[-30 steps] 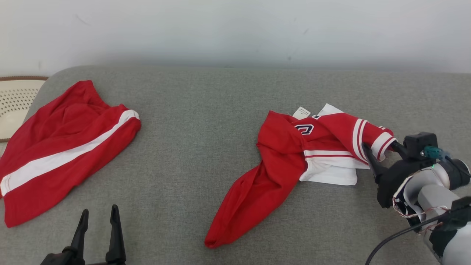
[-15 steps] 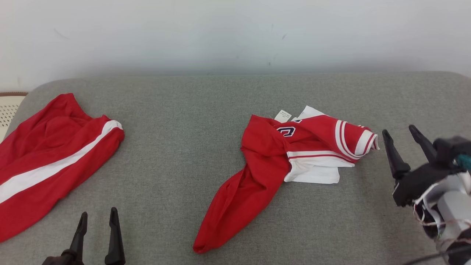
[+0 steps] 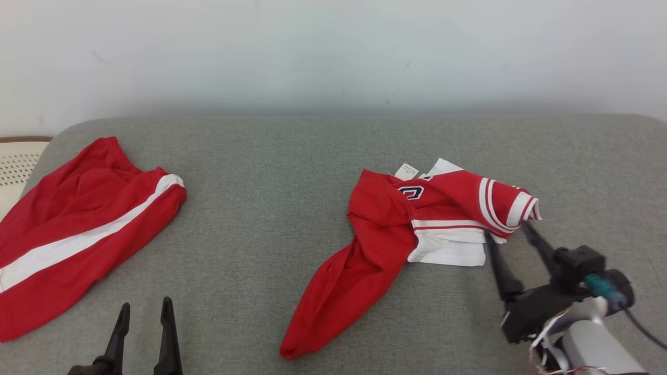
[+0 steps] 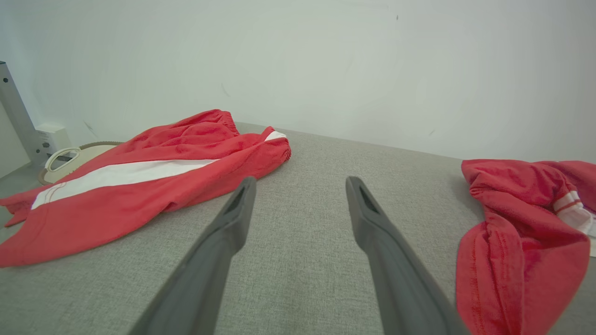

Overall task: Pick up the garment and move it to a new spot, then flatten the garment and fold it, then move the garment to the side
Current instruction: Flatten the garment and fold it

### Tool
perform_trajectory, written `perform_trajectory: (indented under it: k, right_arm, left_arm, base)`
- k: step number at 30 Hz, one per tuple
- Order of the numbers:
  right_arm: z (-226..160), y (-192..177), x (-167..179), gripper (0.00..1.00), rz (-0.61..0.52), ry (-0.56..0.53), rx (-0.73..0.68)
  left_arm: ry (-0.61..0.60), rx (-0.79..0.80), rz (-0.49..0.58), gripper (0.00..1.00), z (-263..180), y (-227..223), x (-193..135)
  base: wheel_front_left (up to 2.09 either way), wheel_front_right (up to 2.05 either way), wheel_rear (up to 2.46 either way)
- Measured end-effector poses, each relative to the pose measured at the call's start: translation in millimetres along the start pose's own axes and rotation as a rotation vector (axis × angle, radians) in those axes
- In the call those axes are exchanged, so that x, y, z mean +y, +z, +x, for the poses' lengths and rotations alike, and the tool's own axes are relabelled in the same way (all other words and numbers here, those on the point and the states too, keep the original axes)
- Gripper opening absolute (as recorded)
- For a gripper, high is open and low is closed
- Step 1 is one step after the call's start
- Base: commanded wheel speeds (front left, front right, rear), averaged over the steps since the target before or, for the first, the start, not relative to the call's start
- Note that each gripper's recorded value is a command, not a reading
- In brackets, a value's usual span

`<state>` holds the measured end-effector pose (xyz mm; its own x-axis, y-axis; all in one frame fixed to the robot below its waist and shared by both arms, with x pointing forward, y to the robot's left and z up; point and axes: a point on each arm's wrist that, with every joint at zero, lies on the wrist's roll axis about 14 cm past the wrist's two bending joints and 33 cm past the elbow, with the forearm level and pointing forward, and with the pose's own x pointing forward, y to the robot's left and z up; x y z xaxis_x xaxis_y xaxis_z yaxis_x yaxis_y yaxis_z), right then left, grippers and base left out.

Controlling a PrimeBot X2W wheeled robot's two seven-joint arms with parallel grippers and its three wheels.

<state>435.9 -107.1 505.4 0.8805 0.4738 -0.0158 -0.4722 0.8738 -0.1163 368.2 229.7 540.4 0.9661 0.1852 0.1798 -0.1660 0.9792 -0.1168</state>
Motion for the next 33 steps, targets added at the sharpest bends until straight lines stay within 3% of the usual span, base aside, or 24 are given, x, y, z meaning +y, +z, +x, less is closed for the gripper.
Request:
perform_trajectory:
  k: [10,22,23,24,25,26,33]
  right_arm:
    - [27,-17,53,1.0,0.076,0.102,0.059]
    - [50,-47,64,1.0,0.073,0.127,0.175]
    - [52,-49,63,0.58,0.07,0.126,0.184]
    - [54,-51,64,0.41,0.069,0.128,0.19]
    - [56,-50,64,0.14,0.07,0.128,0.19]
    - [59,-50,65,0.0,0.071,0.13,0.189]
    - [64,-44,63,0.0,0.054,0.132,0.166]
  left_arm:
    - [0.033,-0.003,0.008,1.0,-7,3,12]
    - [0.076,0.01,0.016,1.0,-12,0,27]
    - [0.08,0.012,0.018,1.0,-13,0,28]
    - [0.084,0.014,0.019,1.0,-13,-1,29]
    - [0.089,0.016,0.02,1.0,-13,-1,31]
    - [0.093,0.018,0.022,1.0,-14,-2,32]
    - [0.103,0.023,0.026,1.0,-13,-3,35]
  base:
    - [0.0,0.0,0.0]
    - [0.0,0.0,0.0]
    - [0.0,0.0,0.0]
    - [0.0,0.0,0.0]
    - [0.0,0.0,0.0]
    - [0.0,0.0,0.0]
    - [0.0,0.0,0.0]
